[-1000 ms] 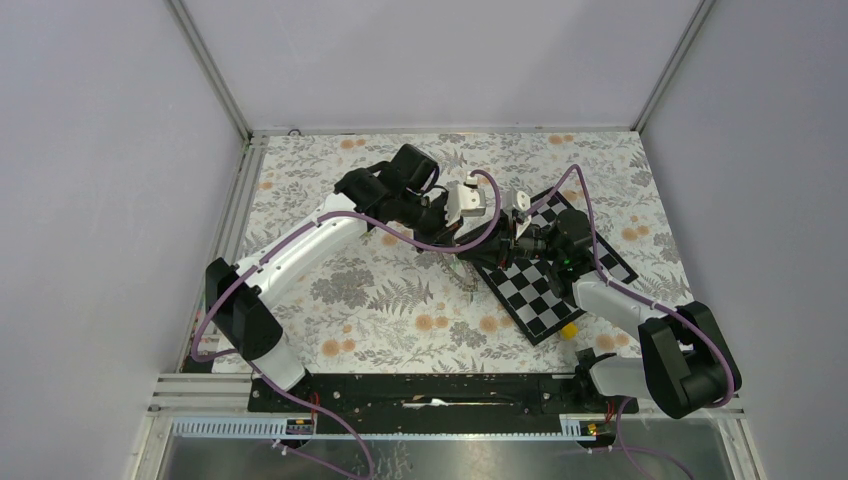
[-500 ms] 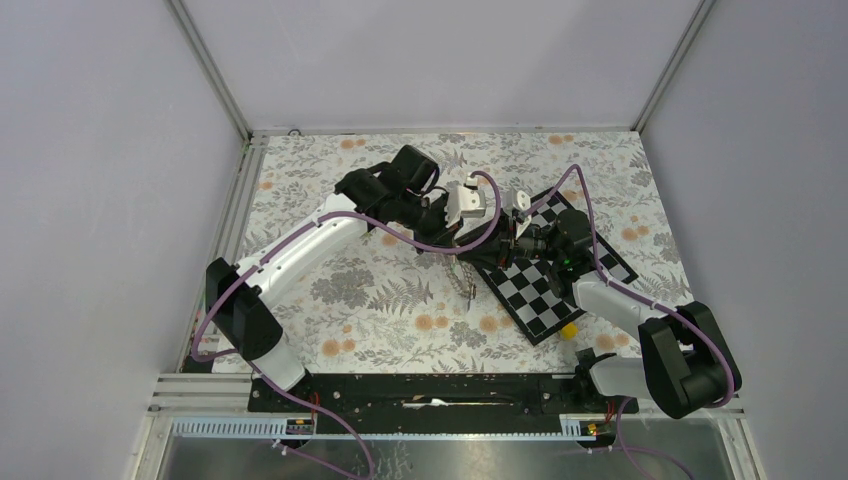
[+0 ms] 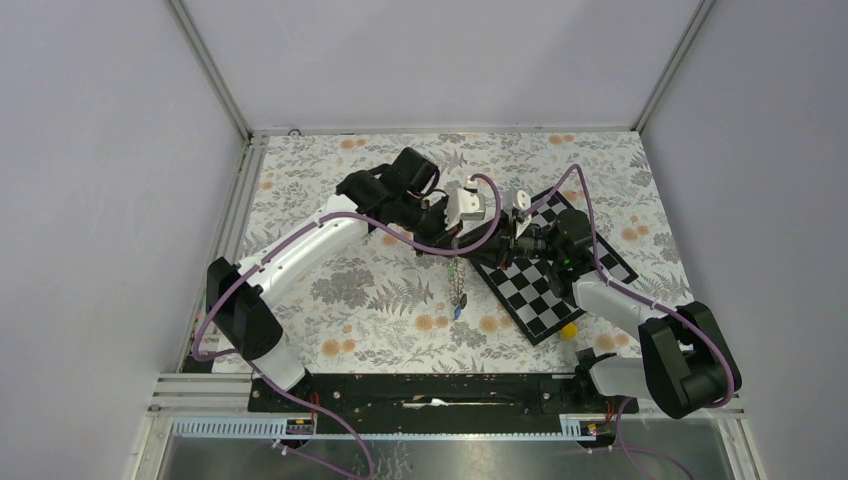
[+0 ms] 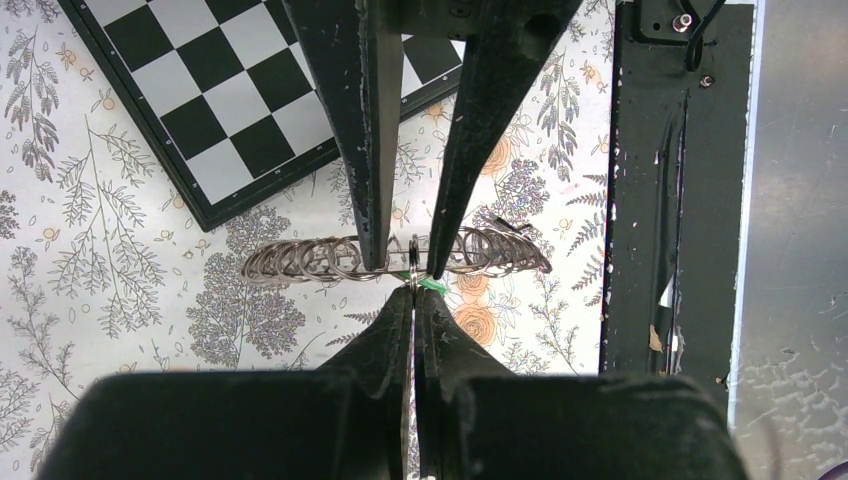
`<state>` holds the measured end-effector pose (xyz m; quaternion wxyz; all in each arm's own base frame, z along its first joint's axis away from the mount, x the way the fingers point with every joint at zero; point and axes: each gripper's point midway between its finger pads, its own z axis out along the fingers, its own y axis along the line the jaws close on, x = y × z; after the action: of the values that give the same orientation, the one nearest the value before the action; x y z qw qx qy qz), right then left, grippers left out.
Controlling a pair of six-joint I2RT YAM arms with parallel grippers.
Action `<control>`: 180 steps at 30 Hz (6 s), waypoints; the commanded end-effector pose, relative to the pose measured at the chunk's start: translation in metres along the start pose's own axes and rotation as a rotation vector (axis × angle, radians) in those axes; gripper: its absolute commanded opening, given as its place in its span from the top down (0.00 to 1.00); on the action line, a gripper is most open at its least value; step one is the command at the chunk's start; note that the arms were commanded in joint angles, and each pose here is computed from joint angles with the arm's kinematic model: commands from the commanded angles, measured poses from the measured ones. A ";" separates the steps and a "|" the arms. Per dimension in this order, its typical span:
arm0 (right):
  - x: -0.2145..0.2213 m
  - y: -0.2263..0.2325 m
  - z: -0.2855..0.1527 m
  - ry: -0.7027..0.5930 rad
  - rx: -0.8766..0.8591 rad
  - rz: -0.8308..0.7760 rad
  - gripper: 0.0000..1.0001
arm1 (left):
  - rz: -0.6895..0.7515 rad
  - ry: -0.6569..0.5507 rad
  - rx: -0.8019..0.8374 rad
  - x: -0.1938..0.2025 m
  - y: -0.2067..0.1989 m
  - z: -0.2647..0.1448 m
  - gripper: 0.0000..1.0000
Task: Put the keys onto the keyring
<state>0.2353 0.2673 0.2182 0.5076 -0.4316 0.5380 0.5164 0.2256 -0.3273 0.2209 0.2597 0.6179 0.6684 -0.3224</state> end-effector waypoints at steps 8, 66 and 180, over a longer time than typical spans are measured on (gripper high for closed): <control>-0.016 -0.001 0.006 -0.020 -0.014 -0.047 0.74 | 0.060 -0.080 0.013 -0.023 -0.004 -0.007 1.00; -0.069 -0.004 -0.015 -0.154 0.034 -0.035 1.00 | -0.053 -0.272 -0.032 -0.015 0.008 0.013 0.44; -0.031 -0.021 -0.015 -0.048 0.053 -0.009 1.00 | 0.035 -0.245 -0.058 -0.033 0.008 -0.022 1.00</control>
<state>0.2473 0.2489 0.2360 0.5119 -0.4023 0.5466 0.5266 0.2344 -0.3259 0.2217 0.3258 0.5655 0.6658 -0.3616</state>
